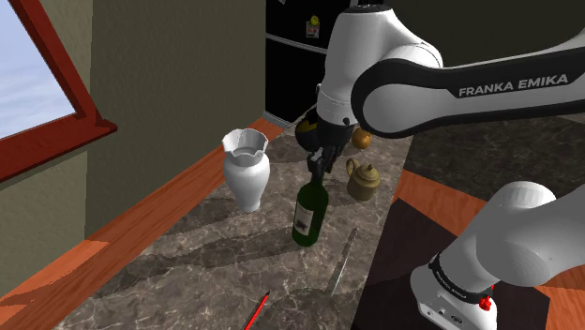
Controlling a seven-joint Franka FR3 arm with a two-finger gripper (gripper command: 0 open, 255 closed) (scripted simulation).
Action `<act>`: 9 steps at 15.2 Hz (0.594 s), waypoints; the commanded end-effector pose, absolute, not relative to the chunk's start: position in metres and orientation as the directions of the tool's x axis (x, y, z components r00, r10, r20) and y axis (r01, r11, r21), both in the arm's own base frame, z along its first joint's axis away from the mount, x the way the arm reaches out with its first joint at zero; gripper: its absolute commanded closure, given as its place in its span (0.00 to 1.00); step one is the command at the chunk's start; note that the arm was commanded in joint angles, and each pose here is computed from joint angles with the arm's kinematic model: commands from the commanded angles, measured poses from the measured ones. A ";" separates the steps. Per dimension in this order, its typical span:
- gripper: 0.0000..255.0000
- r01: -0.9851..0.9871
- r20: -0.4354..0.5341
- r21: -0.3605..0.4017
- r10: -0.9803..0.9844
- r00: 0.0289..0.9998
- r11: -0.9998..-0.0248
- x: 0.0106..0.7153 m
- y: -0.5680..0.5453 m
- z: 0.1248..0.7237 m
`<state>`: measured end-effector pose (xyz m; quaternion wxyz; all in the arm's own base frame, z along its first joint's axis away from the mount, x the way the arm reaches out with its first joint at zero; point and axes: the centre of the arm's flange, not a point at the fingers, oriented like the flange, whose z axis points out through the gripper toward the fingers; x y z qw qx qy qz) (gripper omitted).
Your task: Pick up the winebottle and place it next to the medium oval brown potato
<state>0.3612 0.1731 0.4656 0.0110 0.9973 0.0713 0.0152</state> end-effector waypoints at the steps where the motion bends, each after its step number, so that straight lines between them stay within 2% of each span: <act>1: 1.00 0.142 0.028 0.024 0.142 0.989 -0.990 0.361 0.173 0.465; 9: 1.00 0.142 0.028 0.024 0.142 0.989 -0.990 0.361 0.173 0.481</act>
